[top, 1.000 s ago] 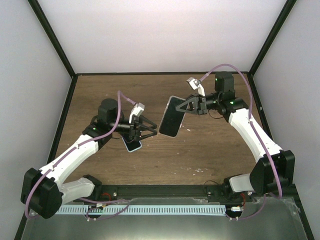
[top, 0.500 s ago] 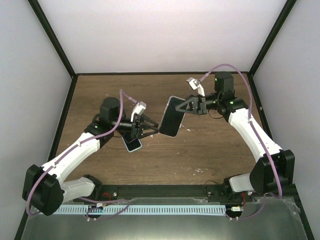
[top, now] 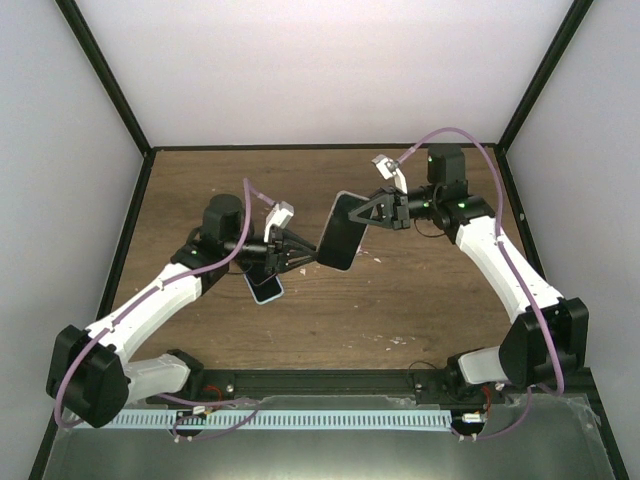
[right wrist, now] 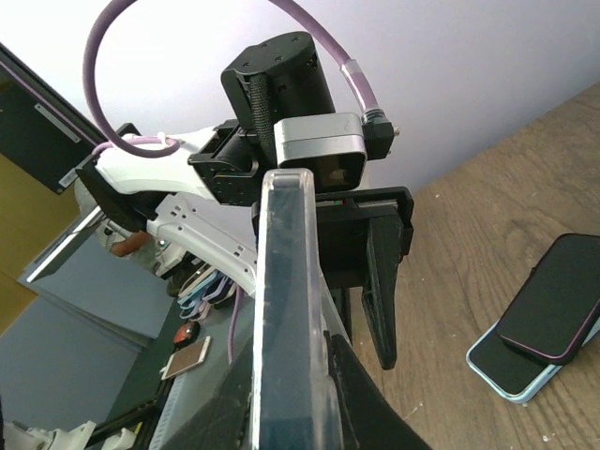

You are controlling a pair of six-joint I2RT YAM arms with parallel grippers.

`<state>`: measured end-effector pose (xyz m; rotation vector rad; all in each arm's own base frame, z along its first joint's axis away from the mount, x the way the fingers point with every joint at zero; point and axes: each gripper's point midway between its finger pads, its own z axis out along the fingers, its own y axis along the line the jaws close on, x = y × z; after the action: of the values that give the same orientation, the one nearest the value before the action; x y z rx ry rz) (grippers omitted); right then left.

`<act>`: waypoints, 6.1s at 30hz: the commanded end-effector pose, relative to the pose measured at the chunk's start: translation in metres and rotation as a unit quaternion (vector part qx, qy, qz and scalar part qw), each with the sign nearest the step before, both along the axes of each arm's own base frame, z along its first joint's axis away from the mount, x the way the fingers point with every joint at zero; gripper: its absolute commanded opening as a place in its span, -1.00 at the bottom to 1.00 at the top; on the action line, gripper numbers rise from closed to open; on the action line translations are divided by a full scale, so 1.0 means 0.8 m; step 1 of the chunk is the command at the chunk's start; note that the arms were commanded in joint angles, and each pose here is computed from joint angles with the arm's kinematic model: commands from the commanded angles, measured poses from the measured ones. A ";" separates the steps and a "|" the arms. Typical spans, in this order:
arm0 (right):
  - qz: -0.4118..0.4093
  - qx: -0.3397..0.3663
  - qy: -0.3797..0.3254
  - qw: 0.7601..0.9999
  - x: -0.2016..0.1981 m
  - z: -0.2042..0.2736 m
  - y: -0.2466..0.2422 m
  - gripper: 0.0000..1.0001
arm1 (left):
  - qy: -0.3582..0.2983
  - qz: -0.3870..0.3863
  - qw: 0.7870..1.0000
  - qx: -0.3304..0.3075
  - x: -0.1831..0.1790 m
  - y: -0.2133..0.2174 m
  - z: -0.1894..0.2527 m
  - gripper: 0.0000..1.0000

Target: Take the phone out of the phone case

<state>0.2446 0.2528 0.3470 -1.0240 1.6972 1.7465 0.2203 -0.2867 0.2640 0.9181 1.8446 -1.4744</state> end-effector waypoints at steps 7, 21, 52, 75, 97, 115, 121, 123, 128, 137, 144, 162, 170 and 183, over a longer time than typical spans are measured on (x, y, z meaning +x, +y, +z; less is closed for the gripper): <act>0.111 0.039 -0.001 0.993 -0.054 0.024 0.010 -0.99 | -0.036 -0.010 0.998 -0.043 0.028 -0.022 0.040 -0.37; 0.106 0.027 -0.026 0.994 -0.034 0.007 0.037 -0.99 | -0.052 -0.063 0.994 -0.065 0.024 -0.059 0.062 -0.39; -0.143 -0.080 -0.160 0.973 0.114 0.012 -0.007 0.69 | 0.170 0.061 0.978 -0.104 0.098 -0.004 0.042 -1.00; -0.268 -0.230 -0.458 0.816 0.099 -0.032 0.059 0.26 | 0.413 0.268 0.864 -0.101 0.189 0.033 -0.013 -1.00; -0.256 -0.290 -0.514 0.765 0.125 -0.087 0.098 -0.26 | 0.431 0.267 0.853 -0.122 0.188 0.032 -0.007 -1.00; -0.289 -0.309 -0.618 0.663 0.157 -0.092 0.094 -0.37 | 0.443 0.253 0.850 -0.129 0.181 0.028 -0.007 -1.00; -0.284 -0.314 -0.628 0.653 0.163 -0.106 0.098 -0.41 | 0.431 0.246 0.857 -0.138 0.180 0.028 0.003 -1.00; -0.283 -0.315 -0.629 0.652 0.167 -0.109 0.101 -0.46 | 0.427 0.244 0.859 -0.139 0.179 0.027 0.005 -1.00; -0.289 -0.311 -0.611 0.668 0.174 -0.089 0.110 -0.73 | 0.419 0.245 0.864 -0.135 0.177 0.028 0.005 -1.00; -0.308 -0.265 -0.580 0.706 0.152 -0.012 0.107 -0.99 | 0.421 0.289 0.853 -0.107 0.183 0.046 -0.026 -1.00; -0.311 -0.239 -0.567 0.724 0.126 0.026 0.094 -0.99 | 0.414 0.332 0.845 -0.068 0.187 0.061 -0.058 -1.00; -0.326 -0.258 -0.511 0.753 0.085 0.036 0.046 -0.99 | 0.354 0.368 0.860 -0.002 0.205 0.075 -0.084 -1.00; -0.365 -0.281 -0.500 0.733 0.100 0.029 -0.005 -0.99 | 0.279 0.319 0.906 0.018 0.182 0.063 -0.077 -1.00; -0.473 -0.302 -0.467 0.683 0.140 0.066 -0.108 -0.99 | 0.289 0.258 0.921 0.038 0.198 -0.078 -0.121 -1.00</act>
<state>0.3531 0.1860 0.3547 -0.8976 1.6303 -0.0808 0.3578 -0.3181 0.1659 -0.0191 2.3816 -1.3704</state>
